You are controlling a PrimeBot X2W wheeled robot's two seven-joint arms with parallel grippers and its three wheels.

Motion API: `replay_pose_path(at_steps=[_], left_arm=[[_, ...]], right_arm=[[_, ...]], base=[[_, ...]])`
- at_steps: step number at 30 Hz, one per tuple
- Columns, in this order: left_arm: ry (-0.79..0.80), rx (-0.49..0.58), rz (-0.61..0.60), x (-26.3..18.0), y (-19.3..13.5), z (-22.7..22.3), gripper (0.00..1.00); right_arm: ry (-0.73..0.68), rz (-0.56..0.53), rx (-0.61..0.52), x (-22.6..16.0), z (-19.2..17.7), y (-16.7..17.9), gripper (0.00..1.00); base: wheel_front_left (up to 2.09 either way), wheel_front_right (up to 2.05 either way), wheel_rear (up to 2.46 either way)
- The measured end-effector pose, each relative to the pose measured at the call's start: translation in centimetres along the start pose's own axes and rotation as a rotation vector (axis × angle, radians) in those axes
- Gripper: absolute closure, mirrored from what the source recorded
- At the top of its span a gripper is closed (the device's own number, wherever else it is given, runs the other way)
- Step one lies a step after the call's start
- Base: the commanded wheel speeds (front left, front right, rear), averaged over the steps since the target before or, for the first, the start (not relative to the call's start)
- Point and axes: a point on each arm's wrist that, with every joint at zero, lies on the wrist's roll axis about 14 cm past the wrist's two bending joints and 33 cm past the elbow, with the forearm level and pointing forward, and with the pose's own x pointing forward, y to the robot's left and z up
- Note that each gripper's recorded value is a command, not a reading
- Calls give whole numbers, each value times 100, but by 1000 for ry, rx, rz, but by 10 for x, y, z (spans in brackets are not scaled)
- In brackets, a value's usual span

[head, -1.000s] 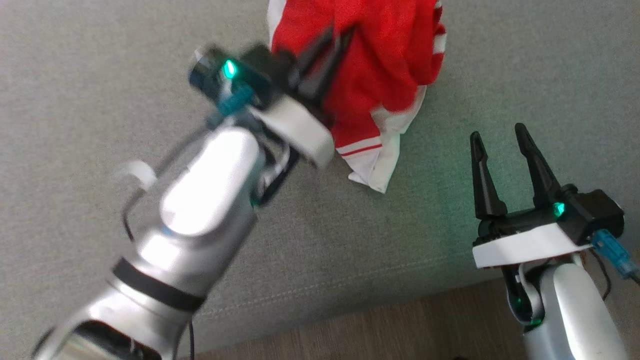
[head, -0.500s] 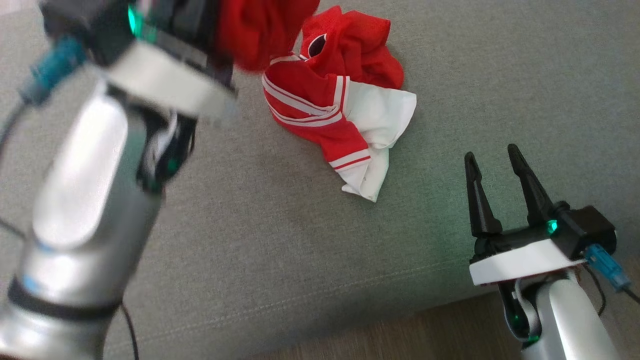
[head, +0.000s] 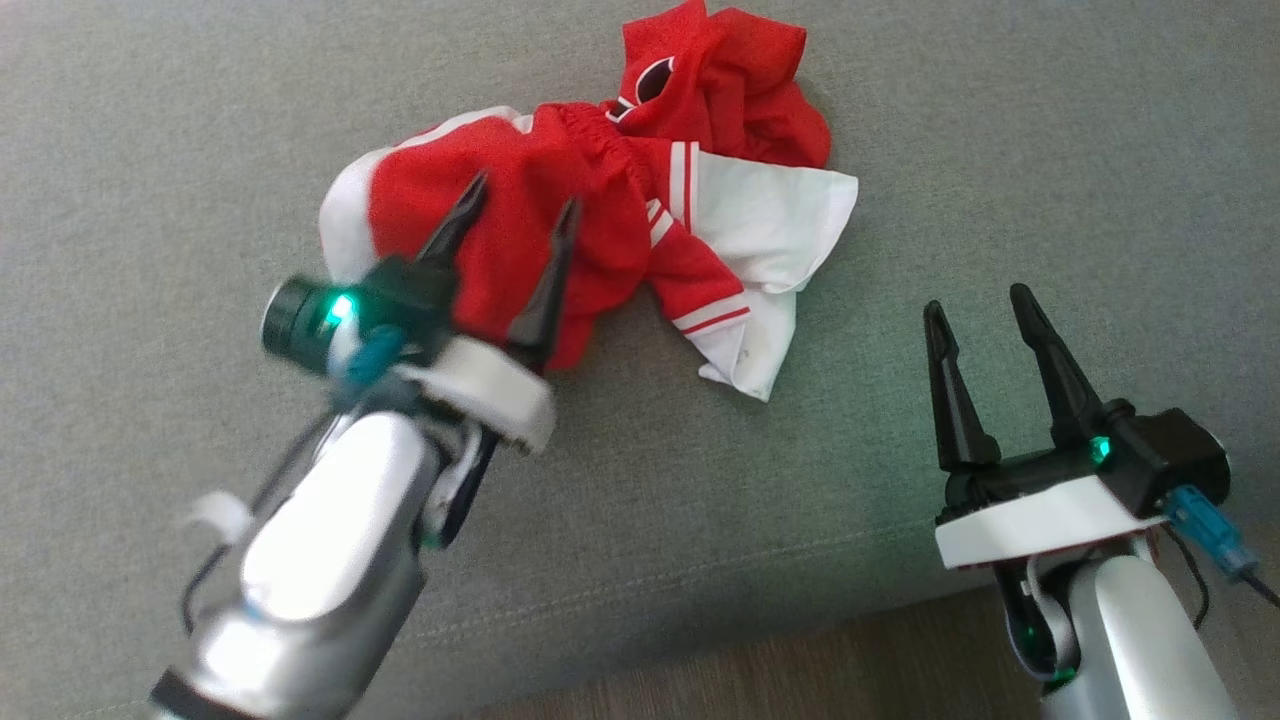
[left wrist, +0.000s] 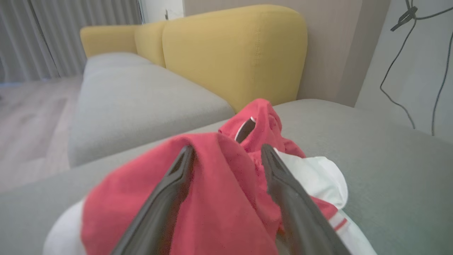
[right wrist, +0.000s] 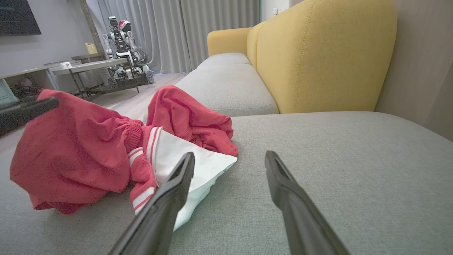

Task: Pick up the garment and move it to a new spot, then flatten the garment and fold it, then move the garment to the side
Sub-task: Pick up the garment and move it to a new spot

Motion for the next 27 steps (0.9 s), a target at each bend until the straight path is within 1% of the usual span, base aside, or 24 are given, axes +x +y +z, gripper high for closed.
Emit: replay_pose_path(at_steps=[2,4,6,8,11,13,16,19,22,23,24,25,27], left_arm=[[-71,91,-21,10,-8,19,0],[-141,151,-60,23,-19,41,0],[-187,176,-106,34,-35,57,0],[-180,186,-153,45,-52,59,0],[-96,205,-188,61,-63,41,0],[-6,253,-186,74,-58,22,0],[142,295,-181,88,-48,-10,0],[253,288,-204,95,-47,-40,0],[299,274,-218,98,-48,-55,0],[310,270,-228,100,-49,-59,28],[301,265,-248,103,-52,-61,100],[284,256,-267,106,-56,-59,100],[193,250,-300,115,-66,-44,100]], right_arm=[[1,1,-9,0,0,0,0],[3,0,-11,-1,-1,0,0],[7,-3,-12,-1,-2,-1,0],[13,-4,-13,-2,-4,-2,0],[25,-5,-15,-2,-7,-2,0],[34,-9,-17,-3,-10,-3,0],[31,-23,-17,0,-9,-9,0],[28,-42,-22,2,-8,-16,0],[36,-57,-25,1,-9,-21,0],[41,-64,-24,-1,-10,-23,0],[45,-67,-24,-2,-11,-24,0],[47,-71,-22,-4,-11,-24,0],[43,-87,-24,-7,-9,-29,0]], base=[[0,0,0],[0,0,0],[0,0,0],[0,0,0],[0,0,0],[0,0,0],[0,0,0],[0,0,0],[0,0,0],[0,0,0],[0,0,0],[0,0,0],[0,0,0]])
